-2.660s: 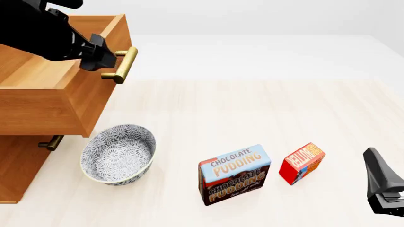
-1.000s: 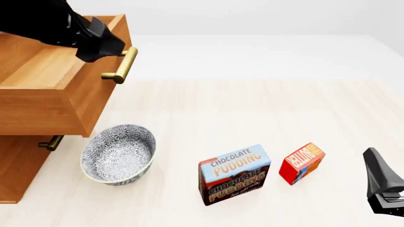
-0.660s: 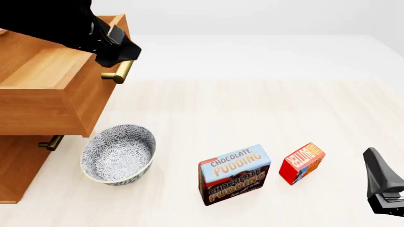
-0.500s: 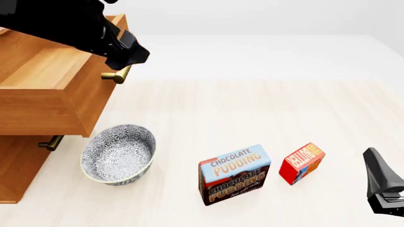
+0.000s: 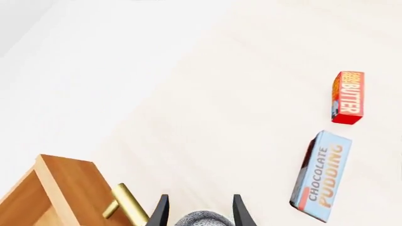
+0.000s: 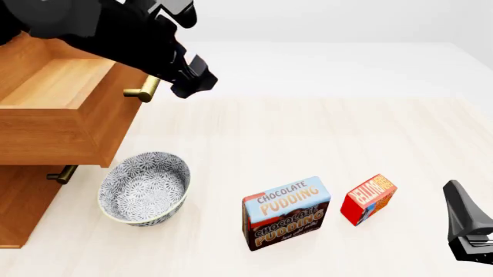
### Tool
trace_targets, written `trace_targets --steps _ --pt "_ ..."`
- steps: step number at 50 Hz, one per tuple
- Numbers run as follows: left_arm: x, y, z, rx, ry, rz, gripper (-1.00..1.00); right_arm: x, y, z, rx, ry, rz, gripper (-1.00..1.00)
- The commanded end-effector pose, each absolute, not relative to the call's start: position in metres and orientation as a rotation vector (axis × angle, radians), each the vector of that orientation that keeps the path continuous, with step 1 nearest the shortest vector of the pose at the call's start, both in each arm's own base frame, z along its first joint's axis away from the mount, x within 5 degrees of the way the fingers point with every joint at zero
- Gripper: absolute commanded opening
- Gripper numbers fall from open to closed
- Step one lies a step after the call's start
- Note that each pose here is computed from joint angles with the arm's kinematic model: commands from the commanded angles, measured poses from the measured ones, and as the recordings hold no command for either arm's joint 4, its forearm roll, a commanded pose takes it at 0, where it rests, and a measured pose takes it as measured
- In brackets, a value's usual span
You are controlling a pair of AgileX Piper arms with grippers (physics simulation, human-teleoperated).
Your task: Put the butter at the back in the top drawer of the cabinet and close it.
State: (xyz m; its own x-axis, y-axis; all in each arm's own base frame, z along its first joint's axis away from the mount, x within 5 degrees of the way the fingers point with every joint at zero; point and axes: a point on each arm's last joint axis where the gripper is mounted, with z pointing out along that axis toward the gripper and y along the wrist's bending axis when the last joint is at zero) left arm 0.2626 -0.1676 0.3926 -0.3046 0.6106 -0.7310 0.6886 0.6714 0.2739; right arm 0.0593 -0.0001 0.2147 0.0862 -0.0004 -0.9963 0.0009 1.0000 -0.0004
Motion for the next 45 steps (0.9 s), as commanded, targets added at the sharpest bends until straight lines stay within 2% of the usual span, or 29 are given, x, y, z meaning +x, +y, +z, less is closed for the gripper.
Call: trace_targets --steps 1,45 --pt "0.269 -0.184 0.382 1.057 1.999 -0.122 1.0 0.059 0.0 0.215 0.0 1.485 -0.001 1.0" --pt "0.29 -0.272 0.341 1.231 1.992 -0.199 1.0 0.059 0.0 0.215 0.0 1.484 -0.001 1.0"
